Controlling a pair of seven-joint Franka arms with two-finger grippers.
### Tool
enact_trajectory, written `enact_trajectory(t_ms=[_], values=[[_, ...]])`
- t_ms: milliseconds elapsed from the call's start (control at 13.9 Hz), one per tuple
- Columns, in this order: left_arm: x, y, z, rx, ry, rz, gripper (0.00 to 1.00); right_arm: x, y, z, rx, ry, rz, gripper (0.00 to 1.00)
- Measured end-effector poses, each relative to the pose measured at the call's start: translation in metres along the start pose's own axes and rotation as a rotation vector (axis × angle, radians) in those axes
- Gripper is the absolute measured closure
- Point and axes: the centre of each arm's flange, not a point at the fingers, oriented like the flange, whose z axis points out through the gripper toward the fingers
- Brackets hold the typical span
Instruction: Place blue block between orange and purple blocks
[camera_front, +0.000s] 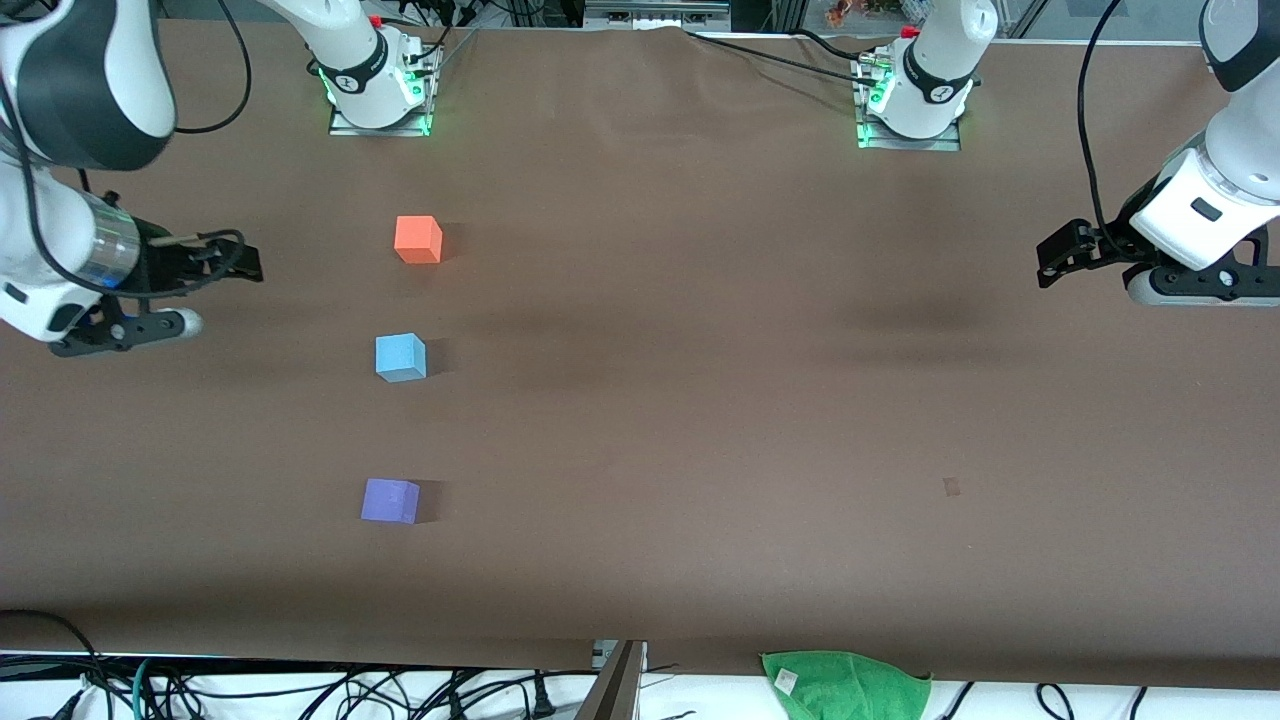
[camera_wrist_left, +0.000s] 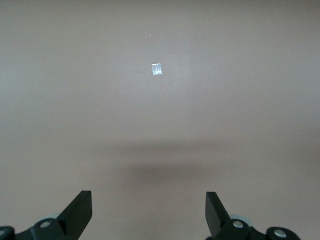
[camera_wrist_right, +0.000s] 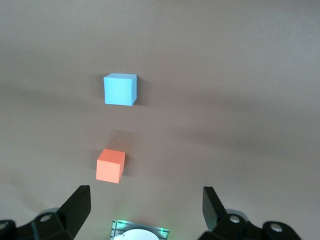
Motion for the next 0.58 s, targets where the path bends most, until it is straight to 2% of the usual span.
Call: enact_trajectory(t_ms=[577], values=[[0.000,0.000,0.000,0.000,0.000,0.000,0.00,-0.042,0.003,-0.041,-0.009,0.051,0.001,0.00]])
